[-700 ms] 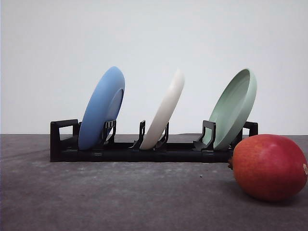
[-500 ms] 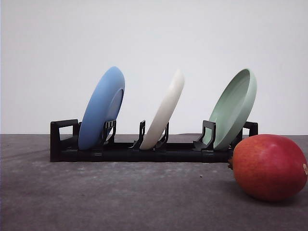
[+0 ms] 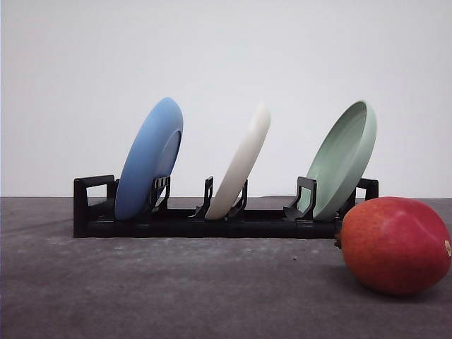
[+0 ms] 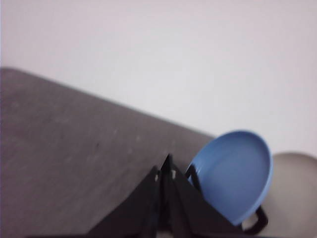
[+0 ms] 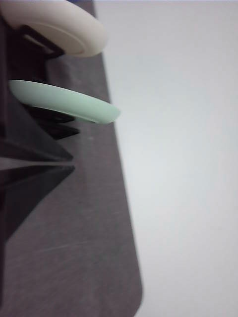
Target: Place pomegranate in white plate
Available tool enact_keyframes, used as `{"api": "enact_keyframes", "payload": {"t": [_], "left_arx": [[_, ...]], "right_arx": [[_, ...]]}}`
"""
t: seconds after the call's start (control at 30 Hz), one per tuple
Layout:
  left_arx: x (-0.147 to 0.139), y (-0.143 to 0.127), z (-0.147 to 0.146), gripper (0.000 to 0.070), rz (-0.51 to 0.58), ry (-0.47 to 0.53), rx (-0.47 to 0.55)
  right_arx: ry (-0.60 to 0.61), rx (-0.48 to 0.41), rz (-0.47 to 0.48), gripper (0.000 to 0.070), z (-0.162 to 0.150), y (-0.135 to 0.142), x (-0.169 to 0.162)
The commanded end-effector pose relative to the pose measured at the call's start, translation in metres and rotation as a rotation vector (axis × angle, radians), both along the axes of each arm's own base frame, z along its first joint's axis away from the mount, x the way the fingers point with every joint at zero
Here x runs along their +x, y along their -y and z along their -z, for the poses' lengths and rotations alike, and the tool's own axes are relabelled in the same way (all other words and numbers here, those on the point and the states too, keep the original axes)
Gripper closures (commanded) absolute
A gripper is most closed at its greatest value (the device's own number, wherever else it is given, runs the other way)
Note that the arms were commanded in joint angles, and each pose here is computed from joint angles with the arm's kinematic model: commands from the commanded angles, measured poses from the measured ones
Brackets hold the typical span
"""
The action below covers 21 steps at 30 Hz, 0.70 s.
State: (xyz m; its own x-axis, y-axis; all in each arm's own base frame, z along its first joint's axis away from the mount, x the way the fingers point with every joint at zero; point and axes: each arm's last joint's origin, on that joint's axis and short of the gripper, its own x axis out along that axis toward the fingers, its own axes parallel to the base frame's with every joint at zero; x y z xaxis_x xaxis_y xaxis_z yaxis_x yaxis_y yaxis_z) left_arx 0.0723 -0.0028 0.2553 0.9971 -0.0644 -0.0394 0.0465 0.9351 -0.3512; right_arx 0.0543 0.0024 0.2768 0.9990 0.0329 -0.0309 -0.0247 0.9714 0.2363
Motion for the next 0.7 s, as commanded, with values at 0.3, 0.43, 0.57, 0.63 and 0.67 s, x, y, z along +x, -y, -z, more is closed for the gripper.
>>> {"api": "enact_keyframes", "payload": {"t": [0.3, 0.43, 0.57, 0.63, 0.67], "left_arx": [[0.007, 0.000, -0.060, 0.0689, 0.062, -0.304, 0.273], [0.023, 0.003, -0.063, 0.0689, 0.109, -0.373, 0.328], [0.039, 0.011, -0.059, 0.0689, 0.196, -0.408, 0.378], [0.046, 0.018, -0.058, 0.0689, 0.250, -0.411, 0.412], [0.049, 0.021, -0.057, 0.0689, 0.278, -0.407, 0.426]], "right_arx": [[-0.223, -0.158, -0.143, 0.0694, -0.028, -0.004, 0.012], [-0.309, -0.192, -0.178, 0.0694, -0.022, -0.006, 0.029], [-0.362, -0.244, -0.221, 0.0694, -0.018, -0.009, 0.040], [-0.371, -0.289, -0.248, 0.0694, -0.017, -0.012, 0.043], [-0.371, -0.311, -0.266, 0.0694, -0.017, -0.014, 0.043]]}}
